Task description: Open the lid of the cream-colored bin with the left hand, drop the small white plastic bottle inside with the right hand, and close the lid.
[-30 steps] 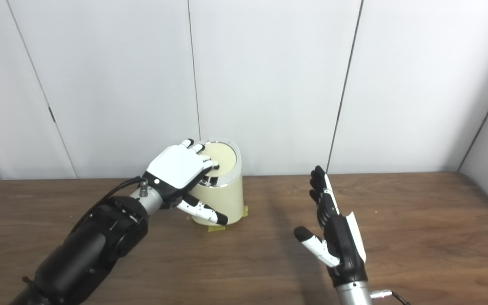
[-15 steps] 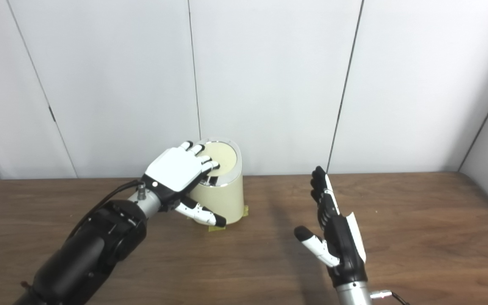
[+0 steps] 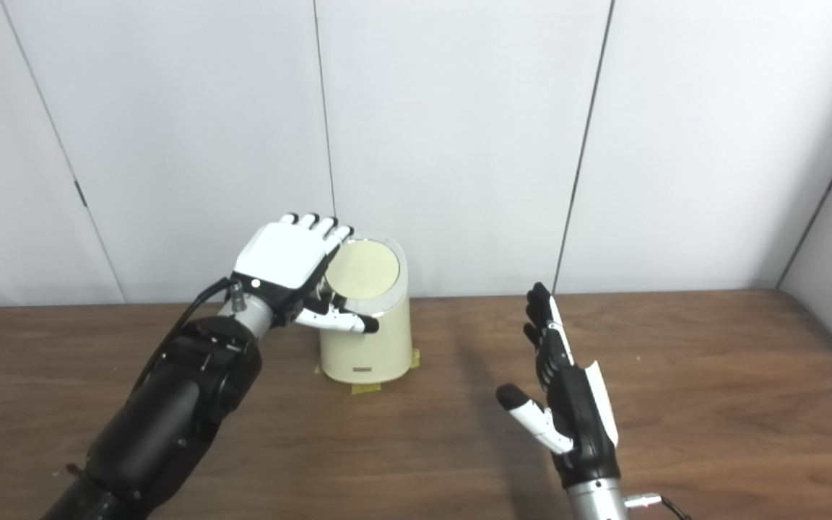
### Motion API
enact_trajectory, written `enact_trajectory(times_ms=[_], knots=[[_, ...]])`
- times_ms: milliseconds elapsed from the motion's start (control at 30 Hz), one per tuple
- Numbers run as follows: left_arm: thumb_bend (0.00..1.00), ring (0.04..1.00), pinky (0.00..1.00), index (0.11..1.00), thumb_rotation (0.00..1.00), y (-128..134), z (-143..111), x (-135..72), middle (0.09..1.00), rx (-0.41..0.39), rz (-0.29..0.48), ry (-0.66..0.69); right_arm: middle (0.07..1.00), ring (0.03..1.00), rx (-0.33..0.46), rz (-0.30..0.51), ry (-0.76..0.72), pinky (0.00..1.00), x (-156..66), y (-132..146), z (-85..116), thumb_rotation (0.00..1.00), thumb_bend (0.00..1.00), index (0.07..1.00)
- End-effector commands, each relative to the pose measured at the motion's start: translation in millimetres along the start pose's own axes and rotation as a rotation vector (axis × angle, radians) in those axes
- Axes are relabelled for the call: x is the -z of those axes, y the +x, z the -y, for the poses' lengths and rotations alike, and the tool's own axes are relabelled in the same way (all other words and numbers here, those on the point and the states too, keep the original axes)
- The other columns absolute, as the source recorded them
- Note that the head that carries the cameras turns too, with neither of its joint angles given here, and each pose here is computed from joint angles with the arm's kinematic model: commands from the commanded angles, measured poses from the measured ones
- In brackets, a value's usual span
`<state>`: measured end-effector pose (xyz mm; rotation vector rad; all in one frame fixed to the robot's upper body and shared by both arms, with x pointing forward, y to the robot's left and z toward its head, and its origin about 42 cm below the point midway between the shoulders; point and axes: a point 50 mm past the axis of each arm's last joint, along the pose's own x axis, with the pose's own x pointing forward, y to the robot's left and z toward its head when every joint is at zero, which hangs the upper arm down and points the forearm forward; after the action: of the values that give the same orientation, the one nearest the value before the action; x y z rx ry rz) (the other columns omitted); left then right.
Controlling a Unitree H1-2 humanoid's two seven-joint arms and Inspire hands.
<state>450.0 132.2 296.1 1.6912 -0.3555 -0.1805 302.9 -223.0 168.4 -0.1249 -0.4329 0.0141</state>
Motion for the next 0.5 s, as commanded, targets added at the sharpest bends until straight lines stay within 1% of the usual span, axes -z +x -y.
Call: enact_trajectory(times_ms=[0,33,133,200,300,367,467], knots=[[0.89,1.0,1.0,1.0,0.92,7.6,-39.6,5.2,1.0,-0.122,-0.015,0.007,0.997,0.994,0.003,0.083,0.005,0.97,-13.5,12.3,0.1,0.75,0.96,1.0],[0.88,1.0,1.0,1.0,0.92,7.2,-41.0,5.6,1.0,-0.126,-0.015,0.004,0.997,0.993,0.003,0.082,0.007,0.97,-13.2,12.3,0.1,0.75,0.96,1.0],[0.87,1.0,1.0,1.0,0.93,3.6,-44.7,6.8,1.0,-0.171,-0.006,-0.009,0.996,0.991,0.008,0.077,0.006,0.97,-13.3,12.6,0.3,0.75,0.97,1.0],[0.85,1.0,1.0,0.999,0.93,0.4,-47.9,7.1,1.0,-0.228,0.004,-0.02,0.997,0.991,0.009,0.076,0.007,0.97,-13.2,12.9,0.4,0.75,0.97,1.0],[0.81,1.0,1.0,0.959,0.98,-3.4,-50.6,8.6,0.977,-0.313,0.017,-0.039,0.998,0.996,0.01,0.075,0.008,0.98,-13.0,13.1,0.4,0.75,0.96,1.0],[0.78,1.0,1.0,0.925,0.99,-5.3,-50.4,10.8,0.95,-0.37,0.034,-0.063,0.997,0.995,0.01,0.073,0.007,0.98,-13.2,13.3,0.1,0.75,0.97,1.0],[0.77,0.981,1.0,0.908,0.99,-8.3,-50.7,13.6,0.927,-0.444,0.062,-0.098,0.997,0.997,0.012,0.074,0.008,0.98,-13.1,13.4,-0.6,0.75,0.97,1.0]])
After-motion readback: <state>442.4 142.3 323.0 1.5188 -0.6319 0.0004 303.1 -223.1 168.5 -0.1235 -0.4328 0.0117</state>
